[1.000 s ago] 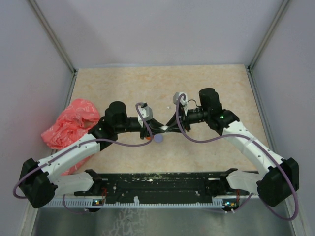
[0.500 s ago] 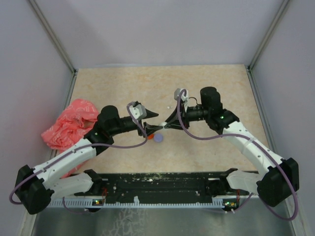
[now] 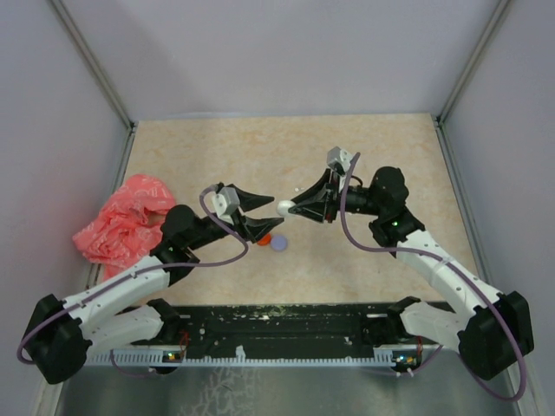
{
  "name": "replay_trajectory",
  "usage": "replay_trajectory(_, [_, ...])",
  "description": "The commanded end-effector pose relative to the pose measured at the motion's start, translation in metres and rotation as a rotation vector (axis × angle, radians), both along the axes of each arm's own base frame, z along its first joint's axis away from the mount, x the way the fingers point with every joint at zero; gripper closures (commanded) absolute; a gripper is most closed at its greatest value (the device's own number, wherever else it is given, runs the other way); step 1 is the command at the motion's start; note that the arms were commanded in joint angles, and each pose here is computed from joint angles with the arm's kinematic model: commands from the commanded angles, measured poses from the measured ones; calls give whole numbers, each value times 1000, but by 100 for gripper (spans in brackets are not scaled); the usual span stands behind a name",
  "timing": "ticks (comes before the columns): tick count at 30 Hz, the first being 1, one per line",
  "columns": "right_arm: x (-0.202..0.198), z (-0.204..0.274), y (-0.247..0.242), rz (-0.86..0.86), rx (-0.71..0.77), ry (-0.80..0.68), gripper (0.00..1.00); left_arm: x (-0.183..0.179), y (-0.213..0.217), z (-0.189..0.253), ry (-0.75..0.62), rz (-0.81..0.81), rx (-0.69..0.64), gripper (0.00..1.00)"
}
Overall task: Insert the wireless bluetooth earbuds into the charging case
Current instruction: Open the charging case.
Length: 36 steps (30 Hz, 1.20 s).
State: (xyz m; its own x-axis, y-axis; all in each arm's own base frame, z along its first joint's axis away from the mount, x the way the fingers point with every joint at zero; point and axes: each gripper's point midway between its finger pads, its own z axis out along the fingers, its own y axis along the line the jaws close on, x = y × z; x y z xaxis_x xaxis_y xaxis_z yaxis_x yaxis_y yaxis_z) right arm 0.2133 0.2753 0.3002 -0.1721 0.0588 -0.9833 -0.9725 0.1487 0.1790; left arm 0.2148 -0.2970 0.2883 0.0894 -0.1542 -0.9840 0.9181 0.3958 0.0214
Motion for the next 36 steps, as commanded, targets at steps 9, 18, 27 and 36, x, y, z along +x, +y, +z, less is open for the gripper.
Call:
replay_trajectory(9, [-23, 39, 5, 117, 138, -109, 100, -20, -11, 15, 61, -196, -127, 47])
replay_trajectory(18, [-24, 32, 7, 133, 125, -118, 100, -31, -9, 24, 79, -261, -192, 51])
replay_trajectory(27, [-28, 31, 10, 151, 125, -129, 100, -34, -15, 24, 117, -315, -206, 57])
replay_trajectory(36, [-31, 35, 8, 150, 135, -151, 100, -33, -15, 22, 131, -314, -207, 82])
